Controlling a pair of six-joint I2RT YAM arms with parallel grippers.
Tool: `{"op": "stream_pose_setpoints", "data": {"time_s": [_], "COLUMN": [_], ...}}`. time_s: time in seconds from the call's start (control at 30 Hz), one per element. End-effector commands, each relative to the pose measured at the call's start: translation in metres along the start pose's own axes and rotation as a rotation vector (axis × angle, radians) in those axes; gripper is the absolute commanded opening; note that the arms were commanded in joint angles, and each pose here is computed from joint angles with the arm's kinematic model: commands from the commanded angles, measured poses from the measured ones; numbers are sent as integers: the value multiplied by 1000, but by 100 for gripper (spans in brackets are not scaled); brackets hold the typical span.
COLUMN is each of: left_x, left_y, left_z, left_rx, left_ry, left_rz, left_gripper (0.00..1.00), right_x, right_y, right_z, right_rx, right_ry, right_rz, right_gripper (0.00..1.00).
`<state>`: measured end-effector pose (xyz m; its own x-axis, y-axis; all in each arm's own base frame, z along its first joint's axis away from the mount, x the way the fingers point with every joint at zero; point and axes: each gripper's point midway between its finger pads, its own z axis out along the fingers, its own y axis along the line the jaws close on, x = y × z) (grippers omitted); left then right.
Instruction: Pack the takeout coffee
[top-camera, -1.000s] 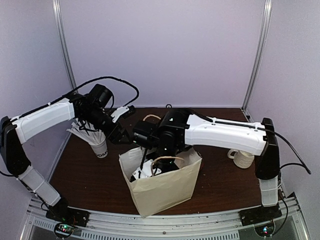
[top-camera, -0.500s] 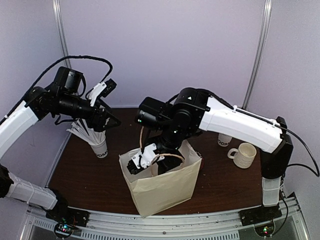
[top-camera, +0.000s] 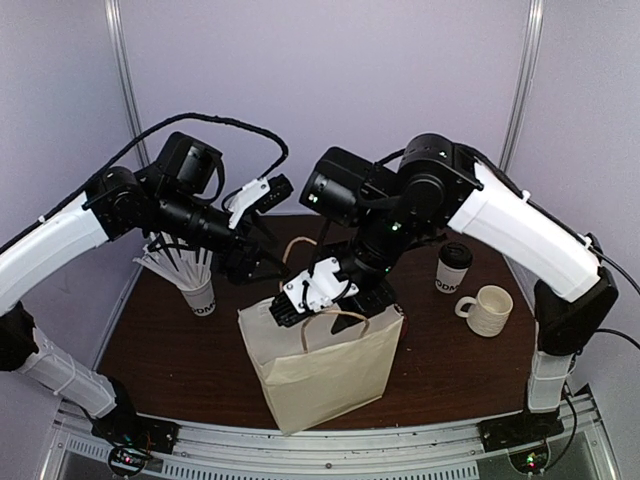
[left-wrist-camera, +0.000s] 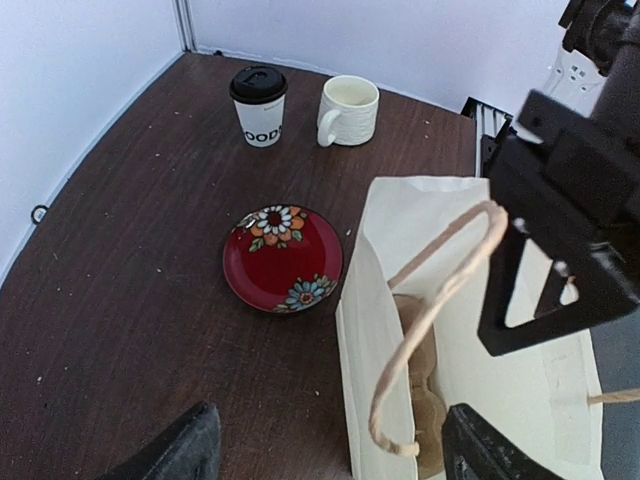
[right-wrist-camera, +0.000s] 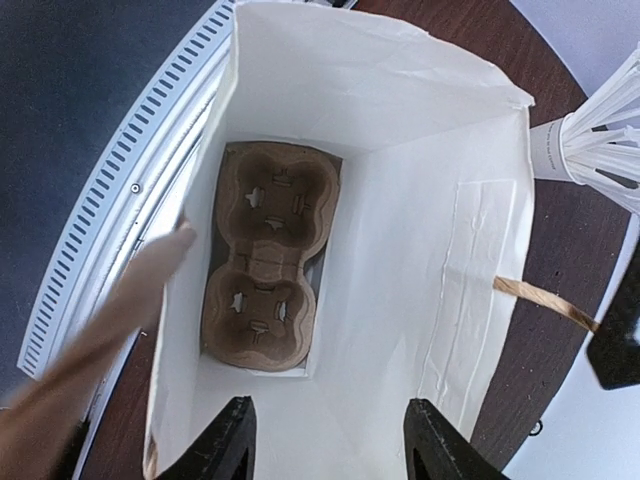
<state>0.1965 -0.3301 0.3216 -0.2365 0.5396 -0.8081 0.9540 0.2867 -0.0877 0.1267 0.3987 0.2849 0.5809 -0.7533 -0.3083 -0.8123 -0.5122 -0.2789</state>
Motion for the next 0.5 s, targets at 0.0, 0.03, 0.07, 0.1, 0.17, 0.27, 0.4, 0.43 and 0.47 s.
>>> {"op": "stream_pose_setpoints", "data": {"time_s": [0.0, 0.03, 0.07, 0.1, 0.17, 0.27, 0.4, 0.43, 0.47], "left_x": [-37, -42, -46, -50, -54, -54, -51, -52, -52], "left_y": [-5, -6, -7, -8, -7, -9, -6, -3, -1], "left_z": [6, 8, 10, 11, 16, 22, 25, 23, 21], "left_rx": [41, 54, 65, 71, 84, 111, 107, 86, 73], "left_ry": [-85, -96, -103, -110, -110, -84, -37, -30, -24], "left_rz": [18, 20, 21, 22, 26, 34, 46, 56, 70], "left_gripper": [76, 74, 70, 66, 56, 34, 2, 0, 0], "right_x": [-3, -1, 2, 6, 17, 37, 77, 88, 100], "right_y": [10, 12, 13, 13, 10, 2, -17, -24, -32], "right_z": [-53, -61, -67, -72, -87, -108, -134, -139, -143], "right_rx": [54, 62, 69, 77, 109, 165, 232, 257, 284], "right_ry": [-74, -79, -81, -83, -89, -105, -141, -156, -168], "right_rz": [13, 16, 22, 30, 58, 116, 252, 295, 335], "right_gripper": [53, 53, 53, 53, 52, 52, 52, 51, 51]}}
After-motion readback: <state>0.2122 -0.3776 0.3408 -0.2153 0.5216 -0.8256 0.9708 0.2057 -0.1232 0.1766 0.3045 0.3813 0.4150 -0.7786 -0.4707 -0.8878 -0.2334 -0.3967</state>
